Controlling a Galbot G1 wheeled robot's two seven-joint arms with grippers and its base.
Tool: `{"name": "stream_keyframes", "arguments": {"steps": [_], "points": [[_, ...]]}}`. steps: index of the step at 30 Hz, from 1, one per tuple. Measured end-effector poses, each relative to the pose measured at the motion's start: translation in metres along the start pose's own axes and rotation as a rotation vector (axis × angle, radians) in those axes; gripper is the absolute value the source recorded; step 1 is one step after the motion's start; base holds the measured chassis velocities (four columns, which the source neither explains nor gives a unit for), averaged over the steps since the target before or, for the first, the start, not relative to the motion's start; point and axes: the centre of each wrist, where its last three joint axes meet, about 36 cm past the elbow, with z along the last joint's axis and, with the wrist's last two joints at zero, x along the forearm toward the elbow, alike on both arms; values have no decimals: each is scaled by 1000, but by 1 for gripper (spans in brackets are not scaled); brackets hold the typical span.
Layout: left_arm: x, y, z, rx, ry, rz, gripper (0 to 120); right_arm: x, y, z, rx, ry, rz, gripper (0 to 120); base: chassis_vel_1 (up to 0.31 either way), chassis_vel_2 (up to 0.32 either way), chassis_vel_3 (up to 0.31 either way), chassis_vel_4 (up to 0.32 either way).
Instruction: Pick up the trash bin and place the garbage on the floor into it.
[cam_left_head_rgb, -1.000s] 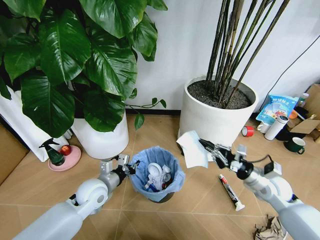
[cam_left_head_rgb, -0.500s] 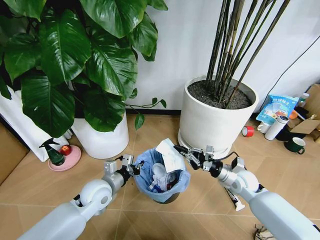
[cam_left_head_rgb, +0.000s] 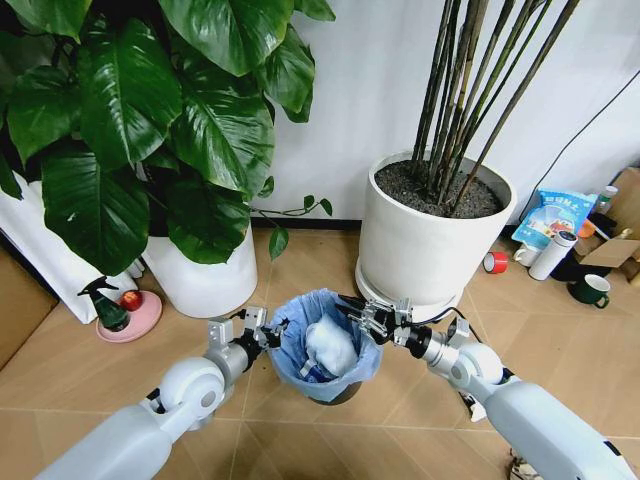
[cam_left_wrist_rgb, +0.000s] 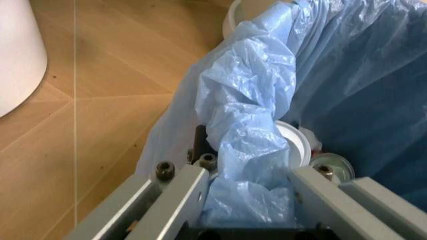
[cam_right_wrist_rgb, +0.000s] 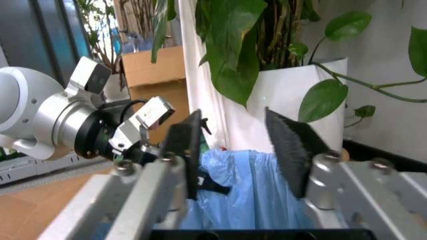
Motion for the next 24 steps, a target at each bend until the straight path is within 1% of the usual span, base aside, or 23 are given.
{"name": "stream_keyframes", "arguments": {"steps": [1,3,4,5,6,7,8,9,10,12,13,14,15,16,17,18,21,23,24], "points": [[0,0,0,0,0,0,1,0,0,0,0,0,0,41,0,0,0,0],[1,1,0,3,0,-5,1,-2,-2,-4,4,-16,15,51,0,0,0,0],[1,2,1,4,0,-8,1,-3,-2,-6,7,-22,23,54,0,0,0,0],[1,2,1,4,0,-8,1,-3,-2,-6,7,-22,23,54,0,0,0,0],[3,4,3,6,4,-18,1,-1,-4,-12,20,-38,54,61,0,0,0,0],[6,8,4,7,6,-29,1,4,-6,-17,32,-45,100,66,0,0,0,0],[8,11,4,8,6,-40,1,14,-6,-21,43,-36,154,71,0,0,0,0],[10,13,5,8,6,-47,1,25,-7,-23,50,-20,200,74,0,0,0,0],[10,13,5,8,6,-47,1,25,-7,-23,50,-20,200,74,0,0,0,0],[15,16,4,9,1,-57,1,60,-4,-23,73,39,321,82,0,0,0,0],[18,17,3,7,-3,-59,1,77,1,-20,75,75,377,88,0,0,0,0],[21,19,1,4,-8,-65,1,97,13,-14,78,139,473,93,0,0,0,0],[21,19,1,4,-8,-65,1,97,13,-14,78,139,473,93,0,0,0,0],[25,21,-1,3,-13,-72,1,112,26,-9,80,188,558,98,0,0,0,0],[28,23,-2,2,-17,-77,1,124,38,-4,82,232,624,98,0,0,0,0],[28,23,-2,2,-17,-77,1,124,38,-4,82,232,624,98,0,0,0,0],[37,27,-2,-5,-17,-87,1,149,61,9,113,331,751,100,0,0,0,0],[41,28,-2,-10,-16,-92,1,164,70,20,113,376,820,100,0,0,0,0],[41,28,-2,-10,-16,-92,1,164,70,20,113,376,820,100,0,0,0,0]]}}
